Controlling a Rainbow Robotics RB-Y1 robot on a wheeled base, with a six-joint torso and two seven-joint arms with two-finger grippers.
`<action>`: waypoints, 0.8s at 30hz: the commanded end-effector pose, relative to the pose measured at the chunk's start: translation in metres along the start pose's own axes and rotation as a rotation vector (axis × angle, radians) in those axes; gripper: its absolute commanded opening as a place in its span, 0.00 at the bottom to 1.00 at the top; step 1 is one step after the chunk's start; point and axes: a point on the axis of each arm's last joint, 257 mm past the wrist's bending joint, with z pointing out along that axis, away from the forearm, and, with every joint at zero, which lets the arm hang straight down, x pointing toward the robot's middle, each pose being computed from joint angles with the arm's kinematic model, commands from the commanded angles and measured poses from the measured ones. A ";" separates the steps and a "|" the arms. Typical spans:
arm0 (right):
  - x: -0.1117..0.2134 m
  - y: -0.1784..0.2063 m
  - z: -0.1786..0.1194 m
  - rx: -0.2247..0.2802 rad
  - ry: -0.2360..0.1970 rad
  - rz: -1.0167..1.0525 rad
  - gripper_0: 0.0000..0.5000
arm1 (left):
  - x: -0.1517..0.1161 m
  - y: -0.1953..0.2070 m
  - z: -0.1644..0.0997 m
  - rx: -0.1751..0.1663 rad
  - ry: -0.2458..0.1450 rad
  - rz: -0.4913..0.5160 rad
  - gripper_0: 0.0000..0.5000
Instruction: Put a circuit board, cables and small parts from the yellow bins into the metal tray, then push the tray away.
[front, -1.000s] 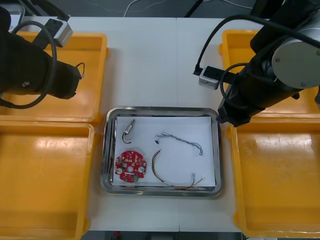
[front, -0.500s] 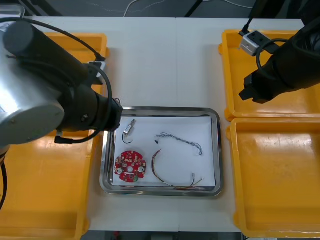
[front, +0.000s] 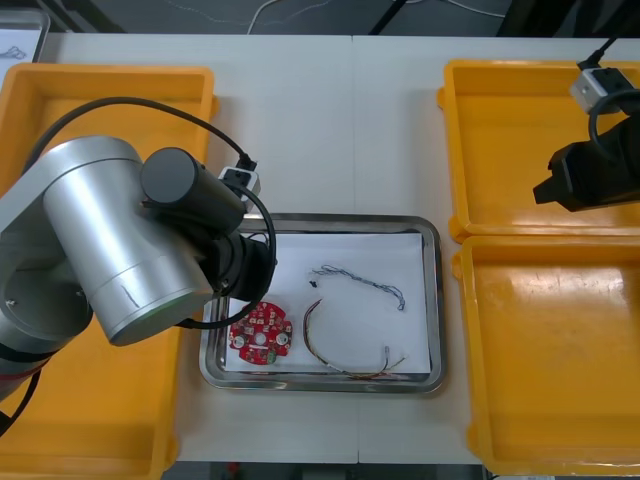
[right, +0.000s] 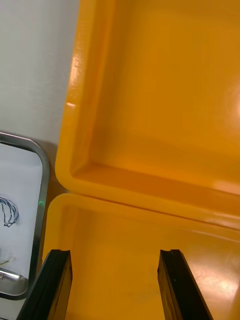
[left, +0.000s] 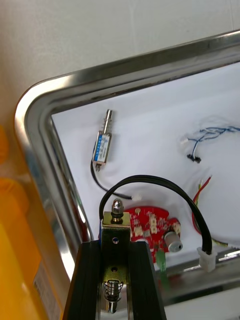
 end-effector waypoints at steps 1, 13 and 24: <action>0.013 -0.030 -0.019 0.057 -0.031 0.096 1.00 | -0.002 0.002 0.021 -0.023 -0.025 -0.093 0.00; 0.056 -0.071 -0.028 0.098 -0.011 0.230 1.00 | -0.013 -0.011 0.057 -0.028 -0.078 -0.089 0.00; 0.080 -0.102 -0.026 0.176 0.010 0.306 1.00 | -0.013 -0.032 0.065 -0.021 -0.075 -0.053 0.00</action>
